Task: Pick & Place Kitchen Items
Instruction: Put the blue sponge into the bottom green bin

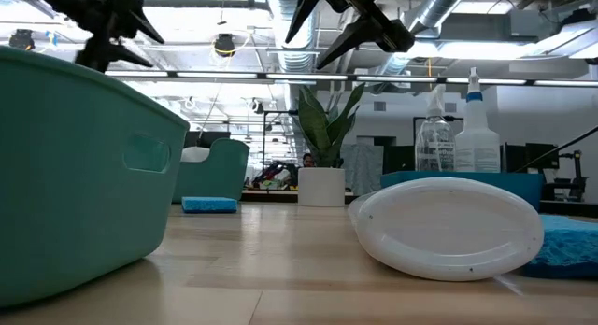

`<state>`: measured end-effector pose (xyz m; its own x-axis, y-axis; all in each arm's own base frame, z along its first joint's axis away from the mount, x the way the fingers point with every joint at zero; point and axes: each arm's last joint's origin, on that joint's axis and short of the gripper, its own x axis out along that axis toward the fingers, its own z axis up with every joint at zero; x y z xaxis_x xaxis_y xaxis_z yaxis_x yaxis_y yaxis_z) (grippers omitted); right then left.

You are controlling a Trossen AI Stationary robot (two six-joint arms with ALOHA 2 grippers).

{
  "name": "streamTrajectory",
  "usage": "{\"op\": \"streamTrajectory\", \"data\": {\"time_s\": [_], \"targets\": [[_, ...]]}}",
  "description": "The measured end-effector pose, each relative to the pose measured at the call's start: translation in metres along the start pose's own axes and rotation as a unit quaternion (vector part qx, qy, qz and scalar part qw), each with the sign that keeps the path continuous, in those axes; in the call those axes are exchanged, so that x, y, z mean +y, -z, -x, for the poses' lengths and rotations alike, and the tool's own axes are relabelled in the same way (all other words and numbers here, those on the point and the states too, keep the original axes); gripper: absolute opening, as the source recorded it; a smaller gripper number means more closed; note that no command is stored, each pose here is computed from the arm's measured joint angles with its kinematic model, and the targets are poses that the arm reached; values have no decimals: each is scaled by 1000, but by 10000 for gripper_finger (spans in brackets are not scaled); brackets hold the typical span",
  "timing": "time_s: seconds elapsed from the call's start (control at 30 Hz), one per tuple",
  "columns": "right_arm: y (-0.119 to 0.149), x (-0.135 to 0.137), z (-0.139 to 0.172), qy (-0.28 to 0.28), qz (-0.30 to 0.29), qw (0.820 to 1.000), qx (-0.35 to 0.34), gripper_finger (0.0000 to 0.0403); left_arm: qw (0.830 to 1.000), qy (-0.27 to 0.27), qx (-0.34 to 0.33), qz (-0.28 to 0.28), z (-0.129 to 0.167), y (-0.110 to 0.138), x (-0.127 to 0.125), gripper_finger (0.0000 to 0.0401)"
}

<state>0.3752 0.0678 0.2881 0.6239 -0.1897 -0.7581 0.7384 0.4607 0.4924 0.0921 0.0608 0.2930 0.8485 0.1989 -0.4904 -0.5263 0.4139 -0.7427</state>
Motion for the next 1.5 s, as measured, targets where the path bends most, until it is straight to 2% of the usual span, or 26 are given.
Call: {"op": "streamTrajectory", "data": {"time_s": [0.13, 0.43, 0.6, 0.77, 1.17, 1.3, 1.5], "targets": [[0, 0, 0, 1, 1, 1000, 0, 205, 998, -9, 45, 48, 0, 11, 0, 191], [0, 0, 0, 1, 8, 1000, 1, 205, 983, -69, 75, 154, -13, 32, 7, 191], [0, 0, 0, 1, 8, 1000, 1, 205, 973, -102, 69, 195, -26, 49, 13, 191], [0, 0, 0, 1, 8, 1000, 1, 205, 969, -88, 37, 229, -42, 63, 15, 191], [-1, -1, 0, 3, 20, 1000, 0, 205, 958, -113, 14, 263, -90, 104, 21, 191], [-1, -1, 0, 3, 21, 1000, 0, 205, 953, -143, -5, 267, -103, 109, 24, 191], [-1, -1, 0, 3, 26, 1000, 0, 205, 951, -161, -8, 265, -125, 116, 26, 191]]}}
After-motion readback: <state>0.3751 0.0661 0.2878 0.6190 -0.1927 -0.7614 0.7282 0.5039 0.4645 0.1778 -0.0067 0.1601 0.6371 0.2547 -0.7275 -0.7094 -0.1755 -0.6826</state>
